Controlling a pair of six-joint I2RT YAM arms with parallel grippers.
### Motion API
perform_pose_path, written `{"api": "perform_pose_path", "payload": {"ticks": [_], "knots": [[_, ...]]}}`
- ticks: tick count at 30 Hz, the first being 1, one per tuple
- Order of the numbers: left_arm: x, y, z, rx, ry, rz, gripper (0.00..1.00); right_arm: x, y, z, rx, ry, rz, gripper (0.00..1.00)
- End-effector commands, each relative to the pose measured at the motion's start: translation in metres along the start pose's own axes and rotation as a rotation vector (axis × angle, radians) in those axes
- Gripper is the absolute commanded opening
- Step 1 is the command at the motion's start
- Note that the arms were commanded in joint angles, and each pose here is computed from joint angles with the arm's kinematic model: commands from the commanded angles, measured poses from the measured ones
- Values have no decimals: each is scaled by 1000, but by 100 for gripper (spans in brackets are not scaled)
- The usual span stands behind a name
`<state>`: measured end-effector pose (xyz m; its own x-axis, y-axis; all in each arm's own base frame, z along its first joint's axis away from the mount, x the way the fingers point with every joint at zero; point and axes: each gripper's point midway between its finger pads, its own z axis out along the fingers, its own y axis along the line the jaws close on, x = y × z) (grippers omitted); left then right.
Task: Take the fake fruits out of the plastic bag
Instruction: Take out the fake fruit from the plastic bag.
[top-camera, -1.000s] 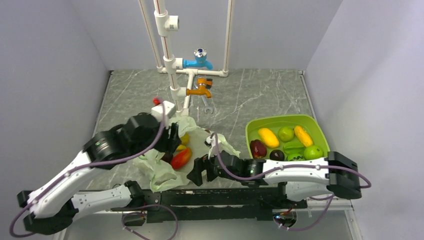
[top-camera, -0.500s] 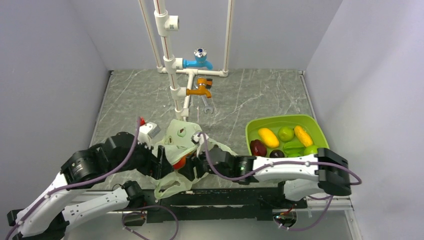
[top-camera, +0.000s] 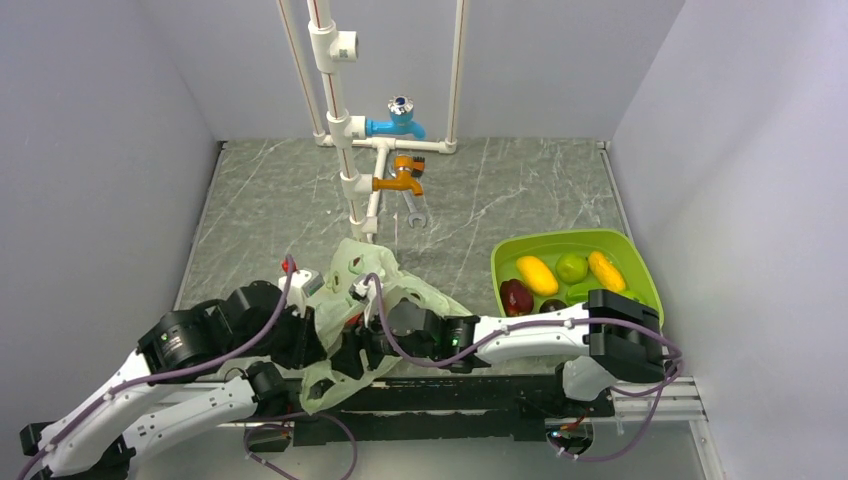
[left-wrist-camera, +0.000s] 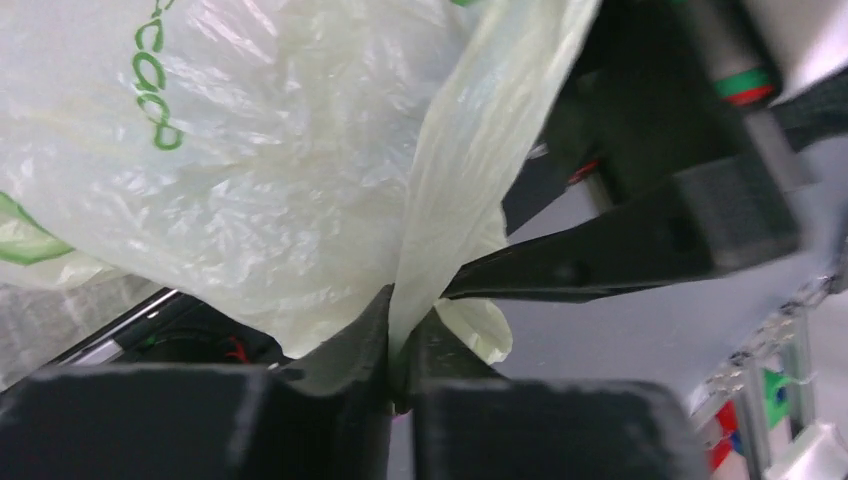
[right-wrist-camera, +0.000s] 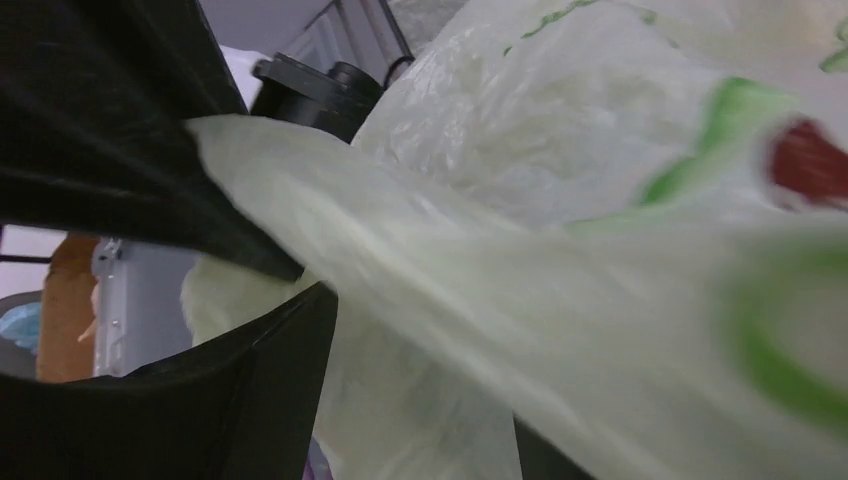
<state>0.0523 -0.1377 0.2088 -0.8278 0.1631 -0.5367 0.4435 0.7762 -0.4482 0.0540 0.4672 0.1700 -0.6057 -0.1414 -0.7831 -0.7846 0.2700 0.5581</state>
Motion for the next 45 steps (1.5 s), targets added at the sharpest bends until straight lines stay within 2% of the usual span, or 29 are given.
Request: {"api": "perform_pose_path", "payload": {"ticks": [1,4,10,13,17,21,26,31,34,38,45], "knots": [[20,15,9,-39,48,-32,2,-23,-25,-18,138,-114,-27,66],[31,20,12,-30,52,-49,0,-18,-57,-27,272,-125,-112,74],[40,10,25,76,45,-53,0,-11,-88,-22,365,-139,-263,88],[41,-3,39,149,69,-68,0,-11,-109,-20,477,-154,-247,95],[43,-2,55,150,82,-71,0,-1,-119,-9,490,-167,-201,99],[43,-2,56,134,105,-51,0,10,-116,7,417,-141,-280,99],[49,20,54,18,126,-38,0,14,-115,12,338,-104,-533,99],[47,26,52,-8,96,-48,0,18,-123,24,314,-12,-783,99],[45,35,46,-50,55,-72,0,25,-132,33,309,48,-848,99],[41,41,37,-70,1,-90,0,27,-139,38,289,58,-881,99],[44,45,38,-71,-21,-121,0,24,-167,47,401,54,-943,98]]}}
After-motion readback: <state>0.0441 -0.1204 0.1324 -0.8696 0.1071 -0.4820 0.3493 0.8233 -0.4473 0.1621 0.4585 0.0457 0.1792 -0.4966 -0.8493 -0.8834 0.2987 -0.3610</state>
